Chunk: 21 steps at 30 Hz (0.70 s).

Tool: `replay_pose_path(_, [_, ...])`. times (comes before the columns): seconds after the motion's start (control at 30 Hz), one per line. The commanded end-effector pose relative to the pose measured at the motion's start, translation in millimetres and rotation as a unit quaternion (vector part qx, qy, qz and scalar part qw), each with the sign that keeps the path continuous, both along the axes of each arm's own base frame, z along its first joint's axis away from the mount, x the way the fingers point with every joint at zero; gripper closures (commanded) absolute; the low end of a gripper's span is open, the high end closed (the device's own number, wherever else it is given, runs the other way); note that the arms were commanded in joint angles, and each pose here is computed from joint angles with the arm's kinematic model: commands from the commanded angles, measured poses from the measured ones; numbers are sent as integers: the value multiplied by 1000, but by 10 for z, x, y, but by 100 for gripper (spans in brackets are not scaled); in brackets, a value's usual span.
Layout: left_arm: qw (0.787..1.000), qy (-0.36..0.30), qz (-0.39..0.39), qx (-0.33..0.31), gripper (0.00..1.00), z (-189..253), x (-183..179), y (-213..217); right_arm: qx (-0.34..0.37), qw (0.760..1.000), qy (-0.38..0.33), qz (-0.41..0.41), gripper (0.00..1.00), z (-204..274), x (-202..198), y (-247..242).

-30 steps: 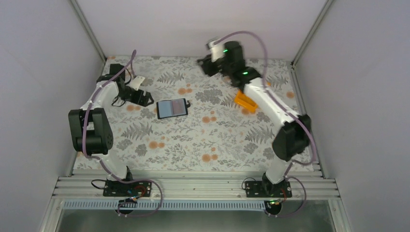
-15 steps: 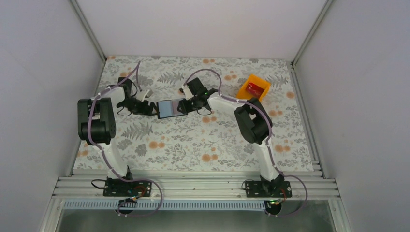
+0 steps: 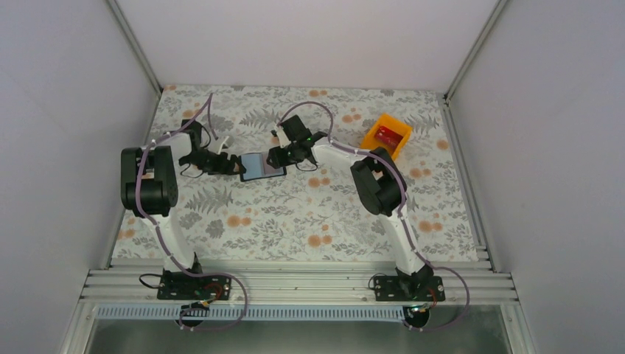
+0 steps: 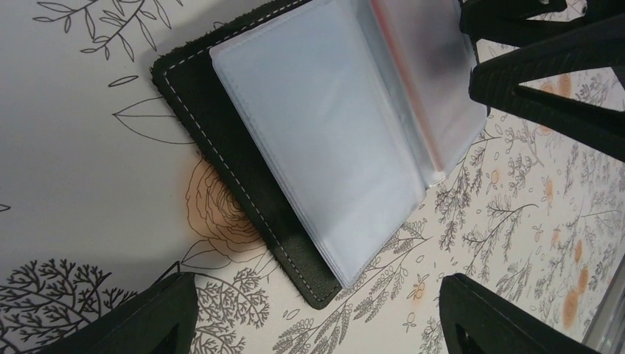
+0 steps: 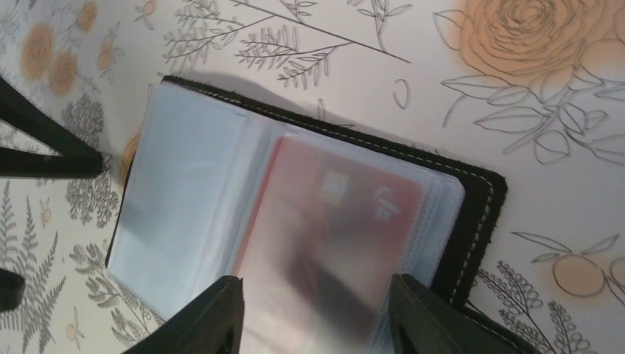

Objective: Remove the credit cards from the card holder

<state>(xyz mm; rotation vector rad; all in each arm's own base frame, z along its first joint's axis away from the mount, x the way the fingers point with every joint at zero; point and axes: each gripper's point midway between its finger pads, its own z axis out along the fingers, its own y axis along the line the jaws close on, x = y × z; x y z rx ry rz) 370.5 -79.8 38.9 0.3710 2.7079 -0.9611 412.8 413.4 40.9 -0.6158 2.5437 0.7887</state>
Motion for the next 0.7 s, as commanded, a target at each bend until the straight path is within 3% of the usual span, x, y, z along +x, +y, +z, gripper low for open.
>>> replay_pose_path(0.0, [1000, 3, 5, -15, 18, -57, 27, -28, -13, 1000, -5, -16, 45, -22, 50, -13])
replay_pose_path(0.1, [1000, 13, 6, -18, 19, -116, 4, -36, -14, 1000, 18, -8, 45, -211, -12, 16])
replay_pose_path(0.2, [1000, 16, 7, -20, 20, -145, -10, -45, -2, 999, 30, 11, 52, -257, -96, 101])
replay_pose_path(0.47, [999, 24, -1, -31, 21, -207, -36, -121, 106, 985, 45, 128, 56, 195, -440, 681])
replay_pose_path(0.67, [999, 16, -1, -28, 22, -173, -22, -115, 136, 979, 55, 143, 56, 279, -475, 826])
